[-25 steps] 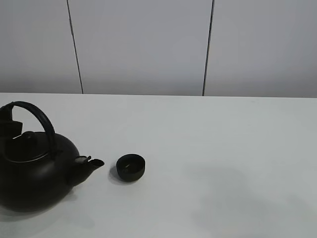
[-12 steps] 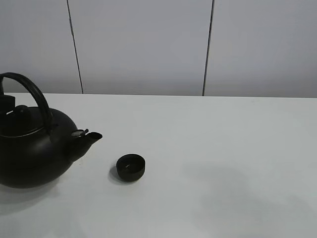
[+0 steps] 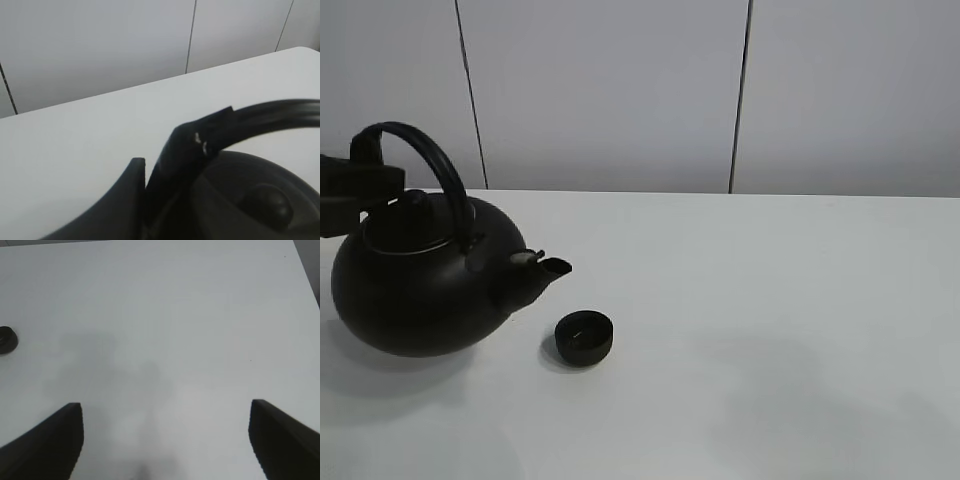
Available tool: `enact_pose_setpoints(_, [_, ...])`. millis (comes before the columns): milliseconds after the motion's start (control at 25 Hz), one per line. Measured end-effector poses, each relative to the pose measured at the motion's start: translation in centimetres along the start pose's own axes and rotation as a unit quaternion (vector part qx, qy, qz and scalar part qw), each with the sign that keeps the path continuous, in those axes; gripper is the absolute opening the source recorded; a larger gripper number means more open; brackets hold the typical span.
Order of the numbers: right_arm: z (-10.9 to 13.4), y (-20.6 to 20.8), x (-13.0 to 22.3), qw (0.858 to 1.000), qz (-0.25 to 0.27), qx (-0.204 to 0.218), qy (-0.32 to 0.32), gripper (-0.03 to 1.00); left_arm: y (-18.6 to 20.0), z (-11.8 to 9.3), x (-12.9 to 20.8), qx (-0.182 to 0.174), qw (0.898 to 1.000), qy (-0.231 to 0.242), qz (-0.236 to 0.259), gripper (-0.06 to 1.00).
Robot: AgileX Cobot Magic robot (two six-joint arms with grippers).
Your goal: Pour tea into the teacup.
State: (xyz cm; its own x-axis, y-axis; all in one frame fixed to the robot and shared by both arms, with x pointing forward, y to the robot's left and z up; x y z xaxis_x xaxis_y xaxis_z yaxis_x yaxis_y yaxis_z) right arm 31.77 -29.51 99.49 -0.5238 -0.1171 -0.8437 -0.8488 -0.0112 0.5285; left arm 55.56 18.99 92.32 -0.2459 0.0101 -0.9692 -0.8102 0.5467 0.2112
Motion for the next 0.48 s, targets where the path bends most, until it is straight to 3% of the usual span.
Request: enact_pose_setpoints(480, [0.0, 0.0, 0.0, 1.0, 0.0, 0.0, 0.0, 0.62, -1.5, 1.7, -1.0, -0.024, 0.999, -0.04, 0.022, 0.14])
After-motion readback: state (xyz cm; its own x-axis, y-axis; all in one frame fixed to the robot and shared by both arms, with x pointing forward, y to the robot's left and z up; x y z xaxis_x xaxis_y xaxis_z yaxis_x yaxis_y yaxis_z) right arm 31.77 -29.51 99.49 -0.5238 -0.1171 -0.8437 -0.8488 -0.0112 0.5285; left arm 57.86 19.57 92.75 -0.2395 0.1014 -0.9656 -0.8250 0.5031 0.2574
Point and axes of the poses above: a point on each arm's last joint axis where the gripper is mounted, y pointing back along that axis away from the gripper, z along the wrist's bending axis when the last joint is at zero, x = y × z, the point moved 9 cm from there along -y, pointing out along that axis toward the gripper, and after that the axes turned 7 degrees about y, right-handed, at the moved point
